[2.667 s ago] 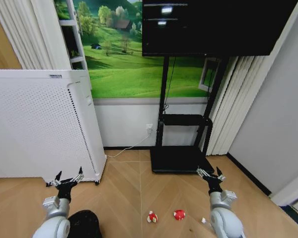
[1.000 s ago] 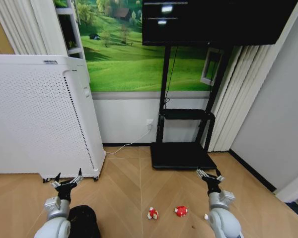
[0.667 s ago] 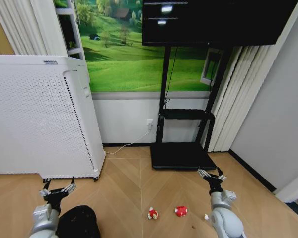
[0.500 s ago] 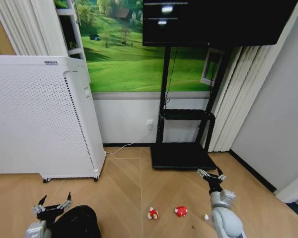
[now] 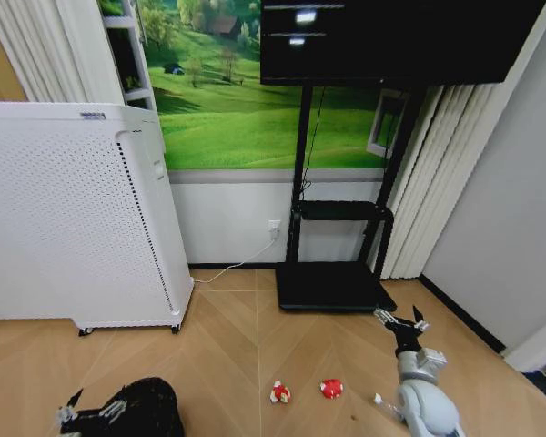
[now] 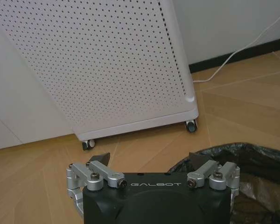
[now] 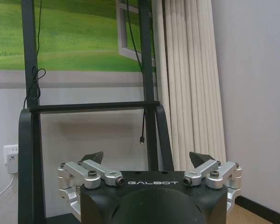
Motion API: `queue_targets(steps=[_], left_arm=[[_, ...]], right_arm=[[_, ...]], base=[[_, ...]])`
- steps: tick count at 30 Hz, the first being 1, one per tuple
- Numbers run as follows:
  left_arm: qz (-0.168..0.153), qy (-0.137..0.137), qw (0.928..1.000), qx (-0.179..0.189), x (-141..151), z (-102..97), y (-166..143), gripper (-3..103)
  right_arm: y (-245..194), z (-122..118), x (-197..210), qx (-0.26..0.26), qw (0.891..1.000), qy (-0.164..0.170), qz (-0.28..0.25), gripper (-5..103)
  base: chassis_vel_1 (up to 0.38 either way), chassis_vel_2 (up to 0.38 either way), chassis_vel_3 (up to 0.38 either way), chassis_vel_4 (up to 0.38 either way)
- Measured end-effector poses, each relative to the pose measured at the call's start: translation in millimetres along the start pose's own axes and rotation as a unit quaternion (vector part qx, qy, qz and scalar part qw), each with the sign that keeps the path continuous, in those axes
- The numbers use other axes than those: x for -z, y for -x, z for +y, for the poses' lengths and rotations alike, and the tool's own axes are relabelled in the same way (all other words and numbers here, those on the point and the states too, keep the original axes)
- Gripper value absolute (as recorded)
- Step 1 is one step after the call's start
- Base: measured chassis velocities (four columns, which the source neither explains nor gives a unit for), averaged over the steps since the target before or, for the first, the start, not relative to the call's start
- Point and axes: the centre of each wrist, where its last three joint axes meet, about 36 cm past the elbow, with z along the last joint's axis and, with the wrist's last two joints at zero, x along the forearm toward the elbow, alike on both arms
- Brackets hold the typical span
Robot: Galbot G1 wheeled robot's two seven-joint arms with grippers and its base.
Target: Pick up the trash bin and place the garbage on the floor into it.
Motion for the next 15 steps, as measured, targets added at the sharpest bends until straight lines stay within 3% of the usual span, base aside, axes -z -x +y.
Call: queue_targets(steps=[7, 15], left_arm=[[0.038, 0.011, 0.9991, -0.012, -20, 2.4, 1, 93], [0.055, 0.024, 0.998, -0.017, -36, 9.4, 9, 85]], right_arm=[[2, 4, -5, -0.001, 1.0, 0.003, 0.005, 100], [3, 5, -8, -0.002, 1.0, 0.002, 0.008, 100]], base=[[0.0, 0.0, 0.0, 0.0], [0.0, 0.0, 0.0, 0.0]])
